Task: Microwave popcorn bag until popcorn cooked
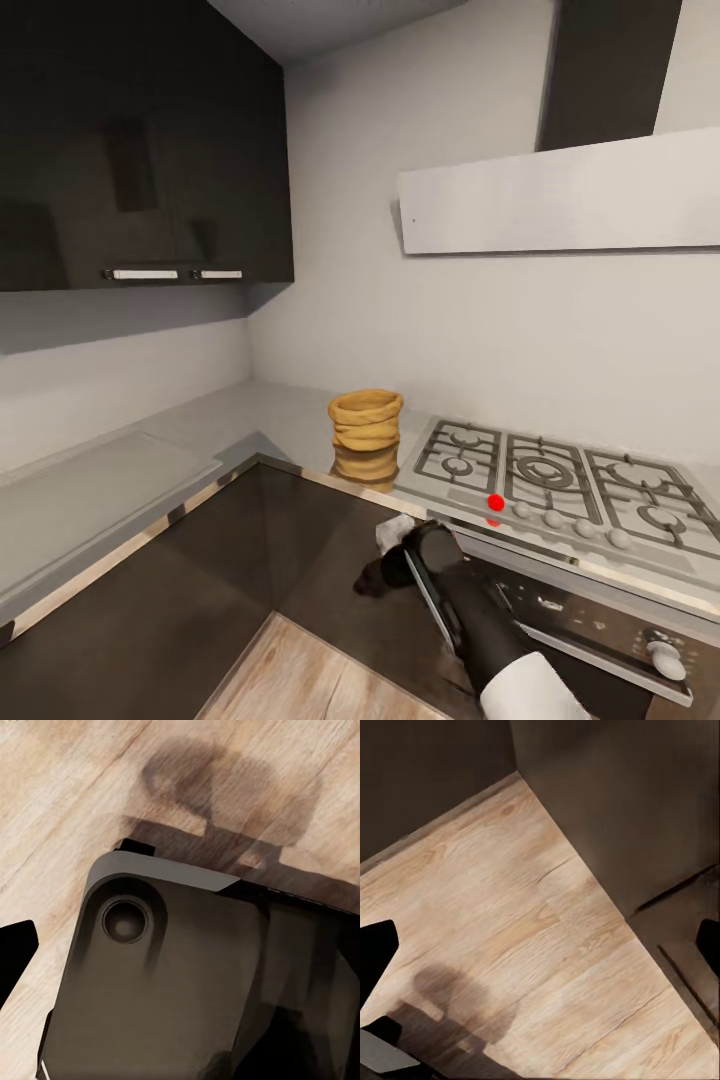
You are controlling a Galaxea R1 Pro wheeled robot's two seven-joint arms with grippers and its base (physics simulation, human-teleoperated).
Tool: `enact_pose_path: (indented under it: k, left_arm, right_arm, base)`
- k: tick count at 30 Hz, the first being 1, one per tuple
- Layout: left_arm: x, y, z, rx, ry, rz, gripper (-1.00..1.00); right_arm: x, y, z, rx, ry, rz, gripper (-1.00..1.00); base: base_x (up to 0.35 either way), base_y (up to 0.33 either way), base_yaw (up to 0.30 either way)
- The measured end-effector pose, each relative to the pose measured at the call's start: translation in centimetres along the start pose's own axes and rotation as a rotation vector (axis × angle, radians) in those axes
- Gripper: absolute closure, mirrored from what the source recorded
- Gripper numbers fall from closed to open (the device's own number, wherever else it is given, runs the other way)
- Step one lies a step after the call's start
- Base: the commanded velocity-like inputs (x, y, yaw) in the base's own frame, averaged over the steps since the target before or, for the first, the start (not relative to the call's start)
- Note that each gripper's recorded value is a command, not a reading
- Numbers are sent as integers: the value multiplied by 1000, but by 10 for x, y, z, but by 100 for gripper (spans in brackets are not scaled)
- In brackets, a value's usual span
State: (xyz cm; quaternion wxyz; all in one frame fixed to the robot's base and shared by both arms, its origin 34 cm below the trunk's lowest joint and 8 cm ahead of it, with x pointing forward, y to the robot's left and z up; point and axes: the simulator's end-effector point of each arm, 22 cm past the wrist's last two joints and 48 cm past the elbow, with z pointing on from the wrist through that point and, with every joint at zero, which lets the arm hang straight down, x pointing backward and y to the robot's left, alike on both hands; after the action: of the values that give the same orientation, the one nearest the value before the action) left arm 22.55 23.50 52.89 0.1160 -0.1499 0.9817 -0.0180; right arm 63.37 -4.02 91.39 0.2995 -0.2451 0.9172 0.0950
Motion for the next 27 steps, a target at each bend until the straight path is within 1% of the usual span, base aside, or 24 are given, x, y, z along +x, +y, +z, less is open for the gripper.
enact_pose_path:
  k: [2,3,4,5,7,8,9,12,13,14,15,16,17,18,20,22,25,27]
  left_arm:
    - [0,0,0,0,0,0,-100]
    - [0,0,0,0,0,0,-100]
    - [0,0,0,0,0,1,-100]
    - [0,0,0,0,0,1,-100]
    - [0,0,0,0,-1,1,-100]
    - [0,0,0,0,-1,1,-100]
    - [-1,0,0,0,-2,1,-100]
    - [-1,0,0,0,-2,0,-100]
    - [-1,0,0,0,-2,0,-100]
    - [-1,1,0,-1,-3,0,-100]
    - [-1,1,0,-1,-3,0,-100]
    - [-1,1,0,-1,-3,0,-100]
    - [-1,1,0,-1,-3,0,-100]
    - [-1,1,0,-1,-3,0,-100]
    - [-1,1,0,-1,-3,-3,-100]
    - [-1,1,0,-1,-3,-6,-100]
    - [-2,1,0,-1,-4,-7,-100]
    - [-2,1,0,-1,-4,-8,-100]
  right_arm:
    - [-33,-10,-13,20,-48,-17,-100]
    - [-61,-18,-26,39,-89,-31,-100]
    - [-114,-32,-55,76,-169,-58,-100]
    - [-154,-41,-82,110,-233,-83,-100]
    - [-192,-50,-111,147,-296,-104,-100]
    - [-208,-54,-123,162,-321,-111,-100]
    - [-220,-59,-132,178,-331,-114,-100]
    - [-241,-76,-147,235,-337,-114,-100]
    - [-252,-88,-157,275,-339,-111,-100]
    - [-265,-109,-169,340,-333,-94,-100]
    - [-271,-120,-176,370,-328,-79,-100]
    - [-276,-137,-183,415,-317,-55,-100]
    - [-279,-147,-189,438,-310,-36,-100]
    - [-281,-161,-196,463,-301,1,-100]
    - [-280,-175,-200,467,-288,57,-100]
    - [-275,-191,-203,473,-281,126,-100]
    - [-271,-204,-208,504,-281,171,-100]
    - [-270,-208,-211,514,-283,184,-100]
  base:
    - [0,0,0]
    - [0,0,0]
    - [0,0,0]
    - [0,0,0]
    - [0,0,0]
    - [0,0,0]
    - [0,0,0]
    - [0,0,0]
    - [0,0,0]
    - [0,0,0]
    - [0,0,0]
    - [0,0,0]
    - [0,0,0]
    - [0,0,0]
    - [0,0,0]
    - [0,0,0]
    - [0,0,0]
    - [0,0,0]
